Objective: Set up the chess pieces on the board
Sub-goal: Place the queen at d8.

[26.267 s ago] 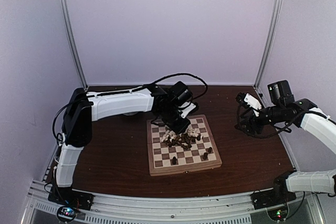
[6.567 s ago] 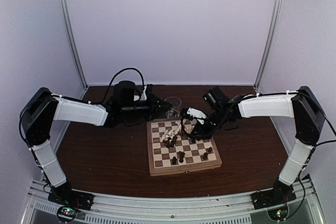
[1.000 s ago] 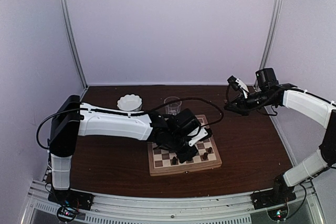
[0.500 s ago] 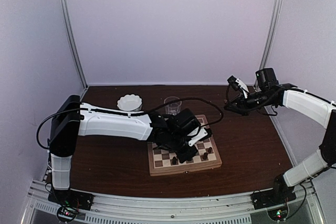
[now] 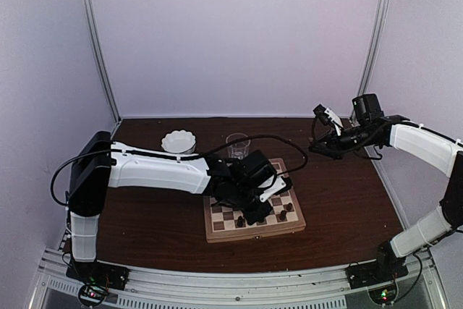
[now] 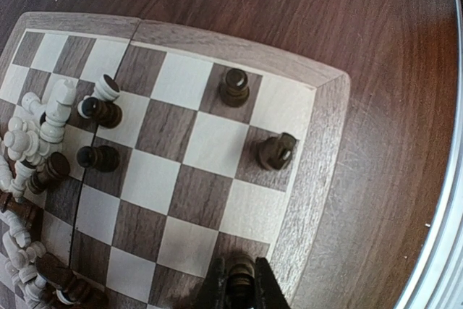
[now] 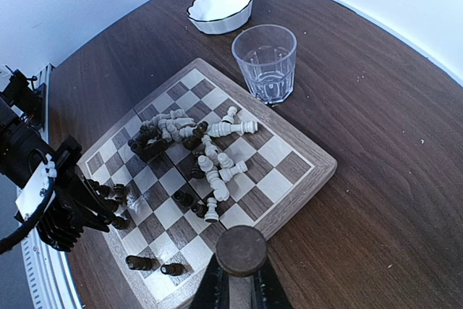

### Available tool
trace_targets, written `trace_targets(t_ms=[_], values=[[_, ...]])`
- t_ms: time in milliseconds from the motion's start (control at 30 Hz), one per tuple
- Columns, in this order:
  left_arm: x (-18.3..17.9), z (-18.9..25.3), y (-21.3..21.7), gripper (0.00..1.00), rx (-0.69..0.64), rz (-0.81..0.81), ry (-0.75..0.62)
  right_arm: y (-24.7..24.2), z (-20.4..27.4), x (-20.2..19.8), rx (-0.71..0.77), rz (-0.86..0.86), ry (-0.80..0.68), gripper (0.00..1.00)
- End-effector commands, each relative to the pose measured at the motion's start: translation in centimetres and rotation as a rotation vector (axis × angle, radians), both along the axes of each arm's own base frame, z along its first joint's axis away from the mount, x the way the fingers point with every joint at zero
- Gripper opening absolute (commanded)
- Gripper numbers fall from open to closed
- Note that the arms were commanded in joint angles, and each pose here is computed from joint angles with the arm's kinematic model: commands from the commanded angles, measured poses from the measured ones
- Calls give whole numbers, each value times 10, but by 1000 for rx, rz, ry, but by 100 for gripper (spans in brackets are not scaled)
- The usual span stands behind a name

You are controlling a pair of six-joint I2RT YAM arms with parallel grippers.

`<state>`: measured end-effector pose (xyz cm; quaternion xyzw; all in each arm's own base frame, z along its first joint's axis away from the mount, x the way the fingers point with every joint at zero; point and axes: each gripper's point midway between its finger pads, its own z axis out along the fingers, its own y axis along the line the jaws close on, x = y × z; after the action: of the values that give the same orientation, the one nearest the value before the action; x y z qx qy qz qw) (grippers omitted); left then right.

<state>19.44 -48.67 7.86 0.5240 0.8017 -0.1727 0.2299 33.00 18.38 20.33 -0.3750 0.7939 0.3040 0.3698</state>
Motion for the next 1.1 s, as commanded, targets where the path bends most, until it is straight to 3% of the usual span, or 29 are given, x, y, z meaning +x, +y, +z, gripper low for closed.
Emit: trace_targets(t_ms=[0,367,700,1067], values=[[7,0,-4,2,-12,13,-6,0,0,2,19,-4,6,3],[6,-2,-4,6,-7,8,4,0,0,2,21,-2,6,3],[5,13,-6,22,-24,3,-2,0,1,2,21,-2,6,3],[2,30,-13,25,-70,-18,11,0,1,2,21,-2,7,4]])
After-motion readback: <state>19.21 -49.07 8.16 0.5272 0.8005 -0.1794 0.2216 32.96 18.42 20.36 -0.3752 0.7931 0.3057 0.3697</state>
